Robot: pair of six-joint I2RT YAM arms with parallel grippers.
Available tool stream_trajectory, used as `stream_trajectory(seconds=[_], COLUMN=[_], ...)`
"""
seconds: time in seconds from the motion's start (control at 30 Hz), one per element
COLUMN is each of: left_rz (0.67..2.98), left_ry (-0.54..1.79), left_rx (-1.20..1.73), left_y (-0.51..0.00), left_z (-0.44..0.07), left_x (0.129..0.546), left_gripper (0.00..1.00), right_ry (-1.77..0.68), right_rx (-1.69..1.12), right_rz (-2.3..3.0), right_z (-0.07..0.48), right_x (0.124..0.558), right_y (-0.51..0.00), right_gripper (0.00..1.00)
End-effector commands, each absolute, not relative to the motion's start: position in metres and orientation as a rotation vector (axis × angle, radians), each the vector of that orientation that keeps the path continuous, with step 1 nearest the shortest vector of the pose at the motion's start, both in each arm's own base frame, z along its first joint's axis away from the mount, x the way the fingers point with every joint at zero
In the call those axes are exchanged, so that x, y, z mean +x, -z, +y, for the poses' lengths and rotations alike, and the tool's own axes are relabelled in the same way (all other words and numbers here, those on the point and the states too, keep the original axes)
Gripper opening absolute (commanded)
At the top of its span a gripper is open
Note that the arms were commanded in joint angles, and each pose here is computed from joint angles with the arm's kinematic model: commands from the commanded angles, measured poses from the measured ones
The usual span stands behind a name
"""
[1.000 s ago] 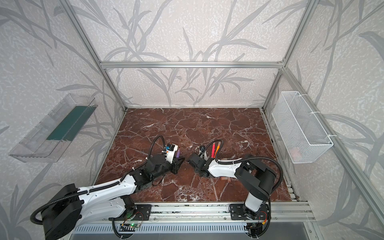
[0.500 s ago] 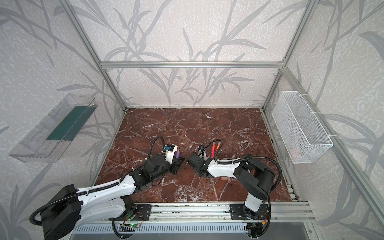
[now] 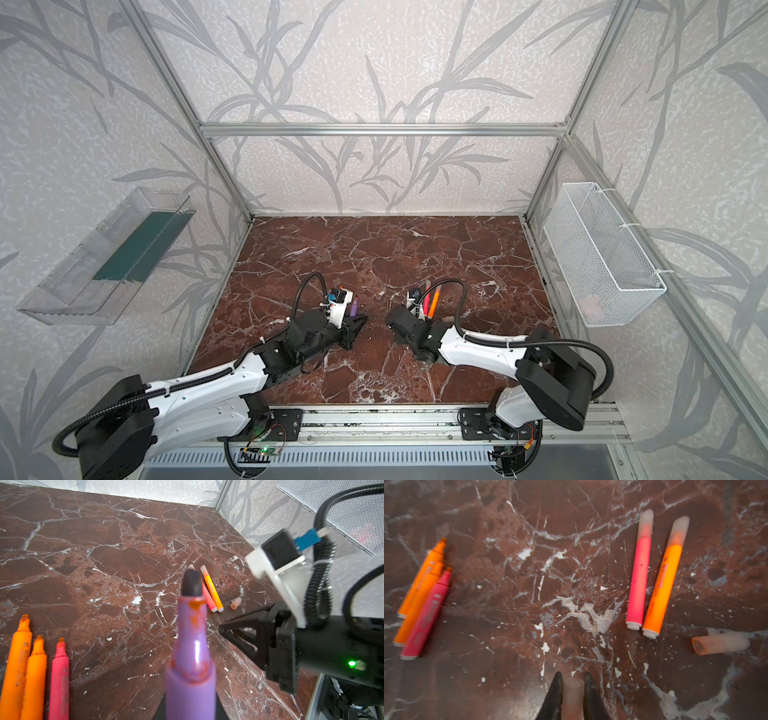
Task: Insert the pens into the pen caps
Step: 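Grasp the pale cap with the right gripper and lift it, then bring the held cap over the purple highlighter tip in the left gripper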
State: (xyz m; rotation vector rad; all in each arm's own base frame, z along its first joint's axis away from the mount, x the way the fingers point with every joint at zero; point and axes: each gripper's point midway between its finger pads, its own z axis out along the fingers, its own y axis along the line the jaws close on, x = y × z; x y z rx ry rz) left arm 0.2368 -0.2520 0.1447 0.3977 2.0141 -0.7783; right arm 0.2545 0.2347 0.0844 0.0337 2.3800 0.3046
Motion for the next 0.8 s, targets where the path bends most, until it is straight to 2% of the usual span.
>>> stream_trajectory(seconds=[0.0, 0.47, 0.77], left_rz=[2.015, 1.923, 1.865], left_ry=[0.811, 1.071, 1.195], left_rx=[0.406, 0.439, 0.453], left_y=[-0.145, -0.175, -0.19], left_z=[-0.251, -0.271, -0.28], left_x=[0.231, 0.209, 0.2], left_gripper=[0.0, 0.0, 0.0], right_ry=[-0.338, -0.935, -1.141], right_rx=[0.038, -0.016, -0.029], right_rz=[2.306, 1.862, 1.709], right_z=[0.226, 0.256, 0.284], right_x=[0.254, 0.239, 0.24], right_y=[-0.106, -0.234, -0.273], right_gripper=[0.16, 0.11, 0.03])
